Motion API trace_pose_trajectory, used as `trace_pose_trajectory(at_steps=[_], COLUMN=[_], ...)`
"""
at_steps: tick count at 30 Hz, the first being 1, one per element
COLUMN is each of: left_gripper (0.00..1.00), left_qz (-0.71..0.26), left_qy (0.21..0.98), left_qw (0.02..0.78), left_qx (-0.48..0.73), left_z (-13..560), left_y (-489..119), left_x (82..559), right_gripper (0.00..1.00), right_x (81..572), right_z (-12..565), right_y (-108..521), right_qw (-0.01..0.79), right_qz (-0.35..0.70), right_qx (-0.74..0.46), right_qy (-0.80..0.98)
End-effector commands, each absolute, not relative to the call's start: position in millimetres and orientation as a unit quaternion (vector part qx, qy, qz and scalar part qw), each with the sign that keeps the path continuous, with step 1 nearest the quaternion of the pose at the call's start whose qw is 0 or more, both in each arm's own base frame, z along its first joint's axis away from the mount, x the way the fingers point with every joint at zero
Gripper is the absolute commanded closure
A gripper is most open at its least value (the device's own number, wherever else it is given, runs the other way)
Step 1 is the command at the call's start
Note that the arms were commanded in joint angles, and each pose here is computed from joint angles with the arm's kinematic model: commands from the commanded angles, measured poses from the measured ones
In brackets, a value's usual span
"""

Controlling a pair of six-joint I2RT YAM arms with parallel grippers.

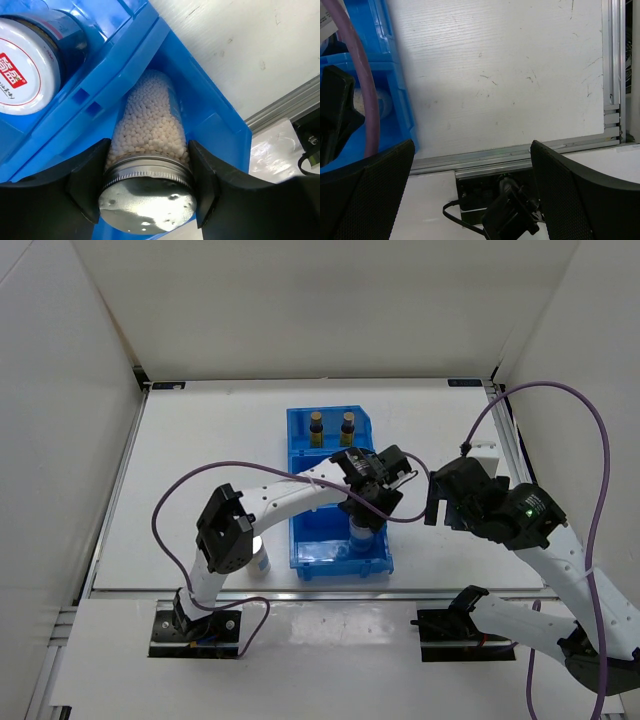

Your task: Organize the condiment bottles

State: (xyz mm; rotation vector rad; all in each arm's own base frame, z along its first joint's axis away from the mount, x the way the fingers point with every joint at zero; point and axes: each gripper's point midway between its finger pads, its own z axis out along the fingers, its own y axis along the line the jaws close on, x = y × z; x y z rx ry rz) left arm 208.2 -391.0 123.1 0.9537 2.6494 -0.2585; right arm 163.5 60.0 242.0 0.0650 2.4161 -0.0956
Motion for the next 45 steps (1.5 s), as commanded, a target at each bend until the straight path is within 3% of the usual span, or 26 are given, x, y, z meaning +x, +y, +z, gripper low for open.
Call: trace_pose_trajectory(at_steps=[1,2,3,9,10,14,17,23,30,45], left_gripper=[0.60,0.37,0.00,0.00,0.00,0.00,0.00,0.00,0.00,0.00], left_qz=[-0.126,-0.129,-0.130,-0.128,-0.115,-0.077,-0.098,-0.096,-0.068,-0.084], left_qy=[0.921,0.921,0.920,0.901,0.891,0.899,0.910,0.960,0.972,0.988], left_qw=[0.166,0.169,0.170,0.286,0.338,0.381,0.374,0.246,0.222,0.128], left_qx=[0.328,0.328,0.327,0.299,0.281,0.200,0.151,0.096,0.031,0.023], left_z=[141.6,145.5,150.7,242.9,275.8,295.7,293.0,202.1,177.5,131.8], left_y=[-404.1,-403.9,-401.2,-348.1,-319.3,-224.6,-178.3,-149.2,-117.4,-133.0], left_x=[203.8,203.6,202.2,207.2,210.7,208.4,194.0,156.2,157.0,162.9], right_gripper=[0.00,0.00,0.00,0.00,0.00,0.00,0.00,0.00,0.00,0.00], right_x=[153.7,154.4,154.4,156.7,156.1,157.5,157.5,161.2,160.4,163.4], right_z=[236.4,236.5,236.5,232.4,229.8,230.4,230.4,228.5,227.9,226.0], right_y=[44.8,47.5,47.5,49.6,49.0,50.1,50.1,48.8,50.0,52.9], right_qw=[0.337,0.338,0.338,0.338,0.335,0.338,0.338,0.340,0.338,0.335], right_qz=[-0.070,-0.064,-0.064,-0.063,-0.066,-0.065,-0.065,-0.076,-0.073,-0.076], right_qx=[0.026,0.026,0.026,0.026,0.025,0.022,0.022,0.023,0.022,0.020], right_qy=[0.938,0.939,0.939,0.939,0.940,0.939,0.939,0.937,0.938,0.939])
